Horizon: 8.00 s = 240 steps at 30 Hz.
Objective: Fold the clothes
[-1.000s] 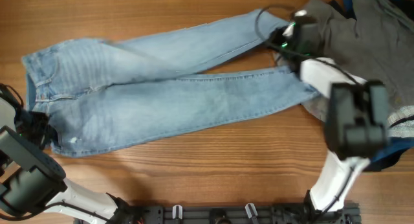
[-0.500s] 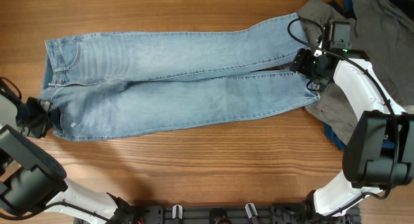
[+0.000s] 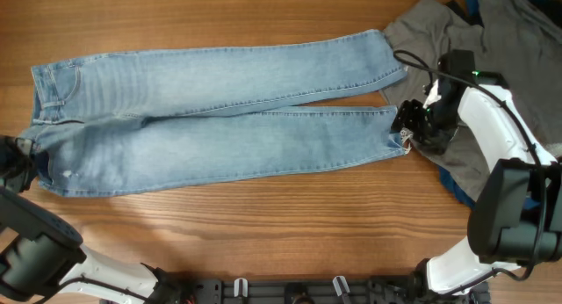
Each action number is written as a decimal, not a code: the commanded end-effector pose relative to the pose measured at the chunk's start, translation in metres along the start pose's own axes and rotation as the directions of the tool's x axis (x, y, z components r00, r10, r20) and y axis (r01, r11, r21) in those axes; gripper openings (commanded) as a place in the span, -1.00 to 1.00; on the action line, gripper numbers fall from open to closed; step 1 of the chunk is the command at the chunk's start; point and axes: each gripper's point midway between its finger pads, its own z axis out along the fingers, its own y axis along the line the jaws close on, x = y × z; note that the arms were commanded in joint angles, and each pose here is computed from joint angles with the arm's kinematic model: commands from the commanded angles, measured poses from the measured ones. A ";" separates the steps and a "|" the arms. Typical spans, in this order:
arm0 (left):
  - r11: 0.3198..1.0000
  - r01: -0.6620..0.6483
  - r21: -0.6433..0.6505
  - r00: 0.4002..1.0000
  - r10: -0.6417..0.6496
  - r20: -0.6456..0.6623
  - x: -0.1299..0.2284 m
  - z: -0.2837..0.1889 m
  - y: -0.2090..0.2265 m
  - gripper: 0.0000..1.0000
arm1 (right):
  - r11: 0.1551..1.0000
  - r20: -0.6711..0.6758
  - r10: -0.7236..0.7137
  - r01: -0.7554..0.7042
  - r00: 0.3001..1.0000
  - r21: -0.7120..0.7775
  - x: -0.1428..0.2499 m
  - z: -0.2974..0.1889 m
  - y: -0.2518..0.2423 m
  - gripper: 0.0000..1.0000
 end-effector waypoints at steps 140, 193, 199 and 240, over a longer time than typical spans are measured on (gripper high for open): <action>0.942 -0.111 0.317 0.939 -0.005 0.345 -0.046 -0.075 -0.080 -0.92 | 0.989 0.250 -0.007 0.044 0.968 -0.143 -0.124 -0.053 0.079 -0.92; 0.930 -0.369 -0.004 0.925 0.368 0.092 -0.004 0.075 -0.056 -0.56 | 0.985 0.007 -0.085 0.083 0.996 0.154 -0.089 -0.010 0.040 0.99; 0.925 -0.179 -0.335 0.972 0.219 0.084 -0.022 0.067 0.029 -0.92 | 0.981 -0.027 -0.097 0.100 0.995 0.164 -0.082 -0.011 0.036 0.99; 0.998 0.002 0.059 0.996 -0.007 0.086 0.031 0.045 0.017 -0.92 | 0.973 -0.027 -0.230 0.230 0.973 0.005 -0.081 0.012 0.059 0.99</action>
